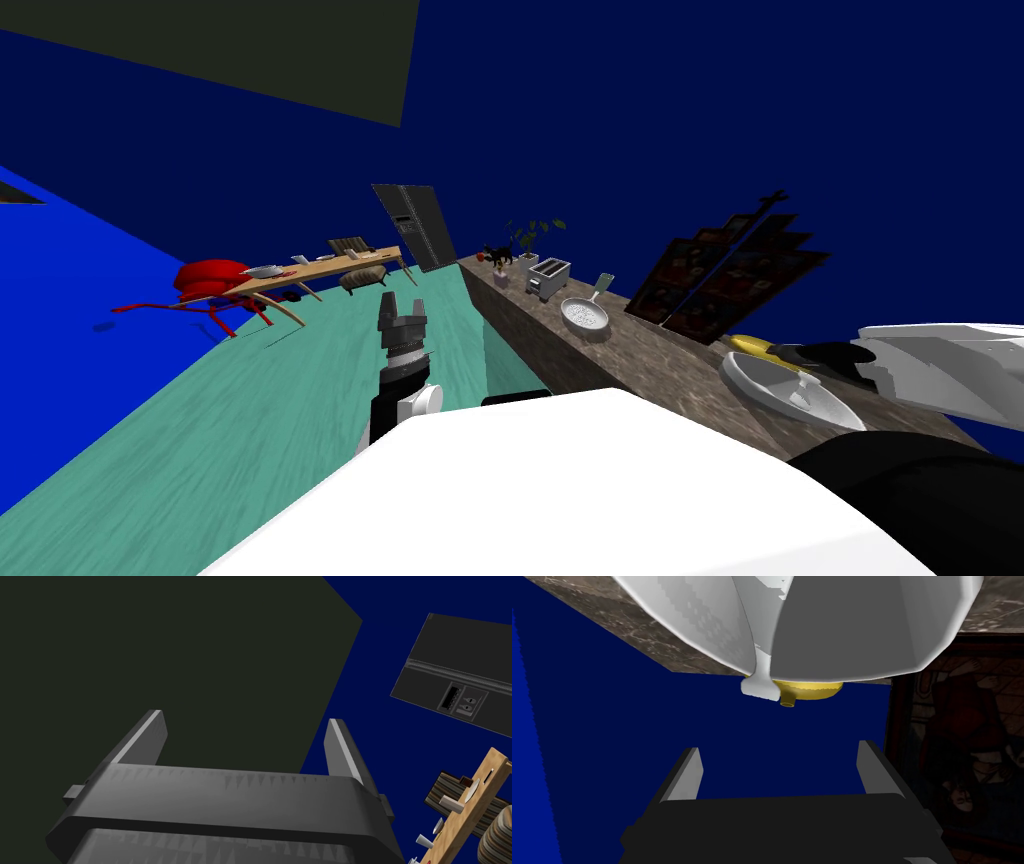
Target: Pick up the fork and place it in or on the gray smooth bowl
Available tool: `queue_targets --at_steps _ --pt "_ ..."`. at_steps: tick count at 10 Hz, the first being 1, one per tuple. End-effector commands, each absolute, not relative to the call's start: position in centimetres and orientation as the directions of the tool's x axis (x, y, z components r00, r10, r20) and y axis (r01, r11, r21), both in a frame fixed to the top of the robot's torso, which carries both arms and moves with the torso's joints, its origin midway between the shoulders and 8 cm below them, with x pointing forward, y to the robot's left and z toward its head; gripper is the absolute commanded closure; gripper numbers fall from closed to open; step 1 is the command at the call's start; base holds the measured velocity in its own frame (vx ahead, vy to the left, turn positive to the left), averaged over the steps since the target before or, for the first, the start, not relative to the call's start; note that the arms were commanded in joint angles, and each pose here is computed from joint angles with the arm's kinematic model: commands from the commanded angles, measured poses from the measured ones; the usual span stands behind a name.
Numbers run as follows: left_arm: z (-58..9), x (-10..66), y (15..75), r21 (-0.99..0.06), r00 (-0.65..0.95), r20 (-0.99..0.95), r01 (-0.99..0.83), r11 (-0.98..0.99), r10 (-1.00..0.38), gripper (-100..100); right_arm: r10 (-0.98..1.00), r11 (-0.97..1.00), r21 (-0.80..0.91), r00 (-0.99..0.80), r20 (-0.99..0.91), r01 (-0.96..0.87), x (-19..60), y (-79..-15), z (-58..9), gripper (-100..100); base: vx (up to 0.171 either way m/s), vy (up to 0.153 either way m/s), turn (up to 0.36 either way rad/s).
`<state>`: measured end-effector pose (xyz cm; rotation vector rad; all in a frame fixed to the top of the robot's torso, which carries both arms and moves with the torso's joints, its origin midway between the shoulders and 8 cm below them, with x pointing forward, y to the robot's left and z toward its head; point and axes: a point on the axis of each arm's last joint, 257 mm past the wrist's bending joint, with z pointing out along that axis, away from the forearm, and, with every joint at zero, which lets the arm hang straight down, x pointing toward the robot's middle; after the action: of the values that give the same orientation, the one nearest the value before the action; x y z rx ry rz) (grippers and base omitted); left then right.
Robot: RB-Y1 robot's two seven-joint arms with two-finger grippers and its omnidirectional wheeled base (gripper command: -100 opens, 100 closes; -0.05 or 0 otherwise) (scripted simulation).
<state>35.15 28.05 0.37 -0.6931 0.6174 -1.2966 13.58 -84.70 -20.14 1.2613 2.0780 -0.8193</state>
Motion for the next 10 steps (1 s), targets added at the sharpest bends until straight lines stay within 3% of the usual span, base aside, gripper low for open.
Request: queue_targets --at_steps 1,10 --pt "0.4 35.1 28.0 -0.757 0.170 -0.025 0.641 0.130 -0.985 0 0.538 0.386 -0.250 -0.437 -0.720 0.888 12.9 -85.1 -19.3 -100 -0.044 -0.008 0.197" --pt "0.4 35.1 28.0 -0.757 0.170 -0.025 0.641 0.130 -0.985 0 0.594 0.283 -0.187 -0.325 -0.736 0.941 10.6 -85.6 -18.3 -100 -0.041 -0.002 0.076"
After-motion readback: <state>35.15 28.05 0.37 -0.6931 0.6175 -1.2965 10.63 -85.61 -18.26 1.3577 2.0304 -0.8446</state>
